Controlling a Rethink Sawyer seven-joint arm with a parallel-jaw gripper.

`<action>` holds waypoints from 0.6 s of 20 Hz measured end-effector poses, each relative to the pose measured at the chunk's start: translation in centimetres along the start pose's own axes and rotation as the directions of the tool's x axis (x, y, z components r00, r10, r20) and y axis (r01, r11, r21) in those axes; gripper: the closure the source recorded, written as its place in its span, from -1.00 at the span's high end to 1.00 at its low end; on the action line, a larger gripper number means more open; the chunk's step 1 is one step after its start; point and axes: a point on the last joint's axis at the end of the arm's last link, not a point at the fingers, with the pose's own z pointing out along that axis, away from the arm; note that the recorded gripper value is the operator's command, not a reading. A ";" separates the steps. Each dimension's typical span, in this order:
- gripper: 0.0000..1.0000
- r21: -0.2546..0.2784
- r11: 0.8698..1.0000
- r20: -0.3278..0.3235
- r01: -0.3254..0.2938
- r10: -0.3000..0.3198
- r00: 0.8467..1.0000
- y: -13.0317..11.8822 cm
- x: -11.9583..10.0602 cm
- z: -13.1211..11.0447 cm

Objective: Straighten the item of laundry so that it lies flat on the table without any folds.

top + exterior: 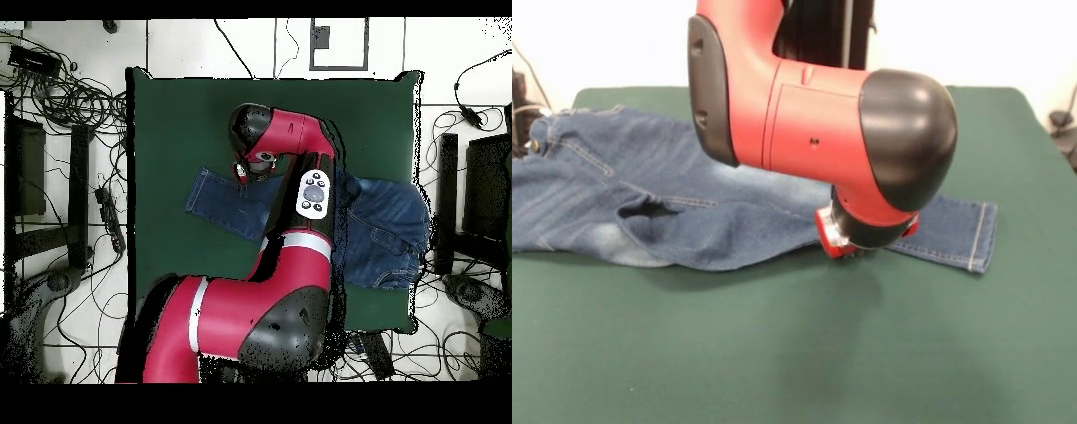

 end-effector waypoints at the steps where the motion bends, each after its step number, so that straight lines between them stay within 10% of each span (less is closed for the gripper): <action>1: -1.00 0.001 1.000 0.001 0.000 0.000 1.000 0.0 0.0 0.0; 5: -1.00 0.010 1.000 0.019 -0.003 0.002 1.000 -0.1 0.0 -0.1; 12: -1.00 0.109 0.993 0.247 -0.053 0.024 0.969 -1.6 1.0 -1.9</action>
